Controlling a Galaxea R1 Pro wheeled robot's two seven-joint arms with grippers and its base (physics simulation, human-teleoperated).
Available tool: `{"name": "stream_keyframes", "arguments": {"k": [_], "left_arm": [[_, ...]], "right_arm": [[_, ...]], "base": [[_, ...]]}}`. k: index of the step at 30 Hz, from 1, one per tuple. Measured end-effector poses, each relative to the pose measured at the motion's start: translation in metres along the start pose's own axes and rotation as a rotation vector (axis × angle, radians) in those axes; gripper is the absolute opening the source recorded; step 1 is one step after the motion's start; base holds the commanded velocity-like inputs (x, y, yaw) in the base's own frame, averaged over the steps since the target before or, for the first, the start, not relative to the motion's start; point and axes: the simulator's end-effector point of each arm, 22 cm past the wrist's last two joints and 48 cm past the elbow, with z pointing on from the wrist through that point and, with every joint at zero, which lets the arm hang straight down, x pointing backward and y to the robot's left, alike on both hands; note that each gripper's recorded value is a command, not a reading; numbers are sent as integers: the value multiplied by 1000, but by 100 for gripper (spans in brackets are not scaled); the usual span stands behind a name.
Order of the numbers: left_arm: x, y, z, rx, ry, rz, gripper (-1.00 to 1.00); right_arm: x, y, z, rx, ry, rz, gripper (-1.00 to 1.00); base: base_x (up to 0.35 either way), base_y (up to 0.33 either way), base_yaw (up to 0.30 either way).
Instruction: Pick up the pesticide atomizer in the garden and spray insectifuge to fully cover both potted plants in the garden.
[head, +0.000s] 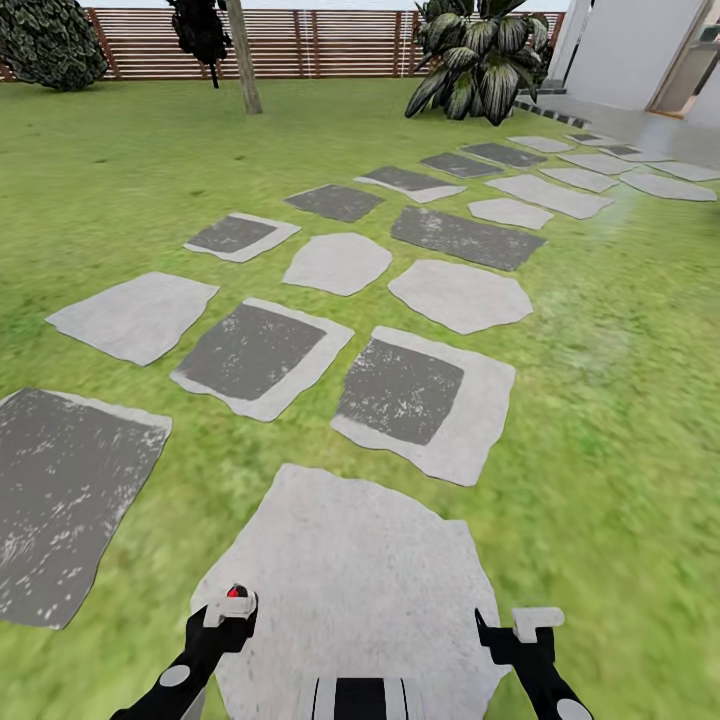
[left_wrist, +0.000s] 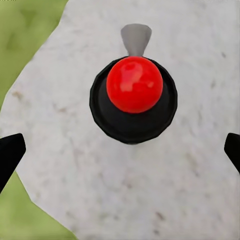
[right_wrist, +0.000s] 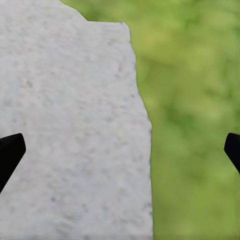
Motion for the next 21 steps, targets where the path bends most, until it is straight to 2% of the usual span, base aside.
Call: {"name": "stream_keyframes", "arguments": {"k": [21], "left_arm": [[0, 1, 0, -2, 0, -2, 100]], "right_arm": [[0, 0, 0, 0, 0, 0, 100]], "base": [[39, 0, 0]]}}
